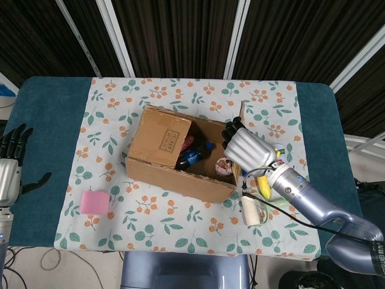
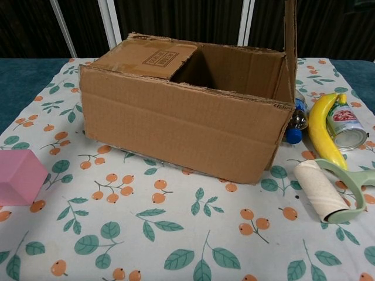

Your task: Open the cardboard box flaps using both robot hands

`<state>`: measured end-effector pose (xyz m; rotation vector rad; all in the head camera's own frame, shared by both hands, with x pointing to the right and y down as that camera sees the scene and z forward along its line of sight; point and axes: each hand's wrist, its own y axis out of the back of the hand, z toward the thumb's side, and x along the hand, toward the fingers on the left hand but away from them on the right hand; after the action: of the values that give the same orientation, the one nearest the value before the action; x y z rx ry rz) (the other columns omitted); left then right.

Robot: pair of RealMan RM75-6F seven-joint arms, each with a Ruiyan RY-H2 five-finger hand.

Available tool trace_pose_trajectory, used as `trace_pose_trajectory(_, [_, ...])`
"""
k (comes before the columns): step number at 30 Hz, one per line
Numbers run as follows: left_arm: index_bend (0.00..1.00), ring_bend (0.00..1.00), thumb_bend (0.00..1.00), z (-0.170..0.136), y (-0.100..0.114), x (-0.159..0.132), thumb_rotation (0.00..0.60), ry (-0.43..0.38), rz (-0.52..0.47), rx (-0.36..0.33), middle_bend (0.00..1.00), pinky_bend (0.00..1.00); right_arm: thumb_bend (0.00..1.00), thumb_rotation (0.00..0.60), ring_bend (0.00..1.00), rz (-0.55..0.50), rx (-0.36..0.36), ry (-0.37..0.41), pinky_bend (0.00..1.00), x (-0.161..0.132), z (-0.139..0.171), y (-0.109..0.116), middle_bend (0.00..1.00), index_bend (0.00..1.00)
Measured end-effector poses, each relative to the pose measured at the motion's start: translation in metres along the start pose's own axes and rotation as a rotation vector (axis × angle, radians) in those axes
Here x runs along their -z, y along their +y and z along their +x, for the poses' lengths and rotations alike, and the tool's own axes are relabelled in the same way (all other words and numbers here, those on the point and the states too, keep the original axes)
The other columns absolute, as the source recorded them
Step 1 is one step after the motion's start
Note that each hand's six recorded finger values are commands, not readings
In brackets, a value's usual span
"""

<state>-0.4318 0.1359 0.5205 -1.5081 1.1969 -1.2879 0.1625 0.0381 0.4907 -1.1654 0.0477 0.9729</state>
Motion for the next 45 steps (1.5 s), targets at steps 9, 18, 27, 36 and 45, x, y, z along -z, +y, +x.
trace_pose_trajectory(9, [0.00,0.00,0.13,0.000,0.001,0.000,0.600,0.001,0.001,-0.007,0.00,0.09,0.99,0.600,0.23,0.008,-0.021,-0.011,0.28,0.007,0.004,-0.005,0.27,0.40])
trace_pose_trajectory(18, [0.00,0.00,0.13,0.000,0.003,0.000,0.600,0.000,0.002,-0.011,0.00,0.09,0.96,0.600,0.22,0.015,-0.041,-0.045,0.28,0.021,0.013,-0.008,0.27,0.39])
trace_pose_trajectory(27, [0.00,0.00,0.13,-0.001,0.003,-0.003,0.600,-0.008,0.001,-0.012,0.00,0.09,0.95,0.600,0.22,0.008,-0.083,-0.063,0.28,0.026,0.029,-0.022,0.27,0.37])
trace_pose_trajectory(36, [0.00,0.00,0.13,-0.001,0.002,-0.003,0.600,-0.009,0.009,-0.007,0.00,0.09,0.89,0.600,0.19,0.017,-0.129,-0.106,0.27,0.038,0.047,-0.040,0.24,0.34])
trace_pose_trajectory(45, [0.00,0.00,0.13,-0.001,0.000,-0.002,0.600,-0.009,0.016,0.000,0.00,0.09,0.81,0.600,0.18,0.020,-0.237,-0.175,0.26,0.056,0.077,-0.077,0.22,0.31])
